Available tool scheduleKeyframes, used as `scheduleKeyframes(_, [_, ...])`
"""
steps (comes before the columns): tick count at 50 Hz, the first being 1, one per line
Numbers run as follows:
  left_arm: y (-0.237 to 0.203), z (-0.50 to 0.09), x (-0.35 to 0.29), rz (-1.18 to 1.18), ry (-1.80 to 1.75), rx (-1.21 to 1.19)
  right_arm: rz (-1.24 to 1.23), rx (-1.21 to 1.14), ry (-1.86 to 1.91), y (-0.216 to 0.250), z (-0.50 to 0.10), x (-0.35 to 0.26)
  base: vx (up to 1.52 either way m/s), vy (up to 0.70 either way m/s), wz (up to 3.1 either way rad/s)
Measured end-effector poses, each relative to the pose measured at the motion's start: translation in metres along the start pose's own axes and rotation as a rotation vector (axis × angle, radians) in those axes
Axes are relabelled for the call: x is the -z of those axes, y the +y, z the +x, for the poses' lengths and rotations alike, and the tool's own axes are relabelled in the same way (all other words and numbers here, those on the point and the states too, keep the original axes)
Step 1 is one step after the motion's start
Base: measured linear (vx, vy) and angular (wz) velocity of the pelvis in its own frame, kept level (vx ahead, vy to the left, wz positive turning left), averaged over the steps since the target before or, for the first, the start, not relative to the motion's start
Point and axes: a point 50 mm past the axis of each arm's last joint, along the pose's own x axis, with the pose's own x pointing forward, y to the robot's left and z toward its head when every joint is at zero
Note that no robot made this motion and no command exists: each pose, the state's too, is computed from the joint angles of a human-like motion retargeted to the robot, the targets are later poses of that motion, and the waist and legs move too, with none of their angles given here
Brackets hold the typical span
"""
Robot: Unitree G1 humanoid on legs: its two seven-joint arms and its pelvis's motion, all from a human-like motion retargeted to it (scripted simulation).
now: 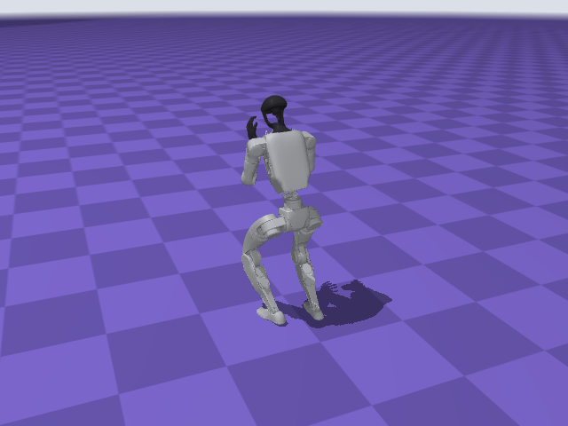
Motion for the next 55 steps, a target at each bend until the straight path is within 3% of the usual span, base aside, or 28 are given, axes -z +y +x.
scheduleKeyframes(11, [0.006, -0.012, 0.005, 0.070, -0.007, -0.058, -0.179, -0.071, -0.032, 0.002, -0.006, 0.020, 0.11, 0.11, -0.09])
scheduleKeyframes(18, [0.035, -0.038, 0.029, 0.295, 0.141, 0.047, -0.340, -0.242, -0.024, -0.005, -0.017, 0.052, 0.15, 0.14, 0.04])
scheduleKeyframes(22, [0.066, -0.080, 0.062, 0.534, 0.358, 0.172, -0.581, -0.568, 0.269, -0.043, -0.093, 0.096, 0.17, 0.13, 0.70])
scheduleKeyframes(25, [0.098, -0.141, 0.089, 0.732, 0.643, 0.310, -0.824, -0.948, 0.697, -0.103, -0.202, 0.115, 0.14, 0.08, 0.58])
scheduleKeyframes(28, [0.145, -0.238, 0.093, 0.936, 1.095, 0.482, -1.001, -1.323, 1.221, -0.171, -0.312, 0.075, 0.14, 0.04, 0.50])
scheduleKeyframes(32, [0.218, -0.358, 0.013, 1.130, 1.812, 0.601, -1.059, -1.533, 1.853, -0.232, -0.378, -0.025, 0.14, 0.00, 0.12])
scheduleKeyframes(37, [0.257, -0.418, -0.129, 1.152, 2.462, 0.584, -1.032, -1.388, 2.350, -0.261, -0.394, -0.117, 0.13, -0.03, -0.20])
scheduleKeyframes(43, [0.248, -0.432, -0.213, 1.060, 2.746, 0.499, -1.049, -1.146, 2.463, -0.266, -0.392, -0.132, 0.10, -0.06, -0.31])
scheduleKeyframes(47, [0.233, -0.437, -0.196, 1.013, 2.670, 0.546, -1.031, -1.060, 2.301, -0.253, -0.388, -0.090, 0.10, -0.08, -0.31])
scheduleKeyframes(55, [0.208, -0.413, -0.068, 0.938, 2.183, 0.749, -0.812, -0.960, 1.837, -0.184, -0.352, 0.029, 0.08, -0.12, -0.12])
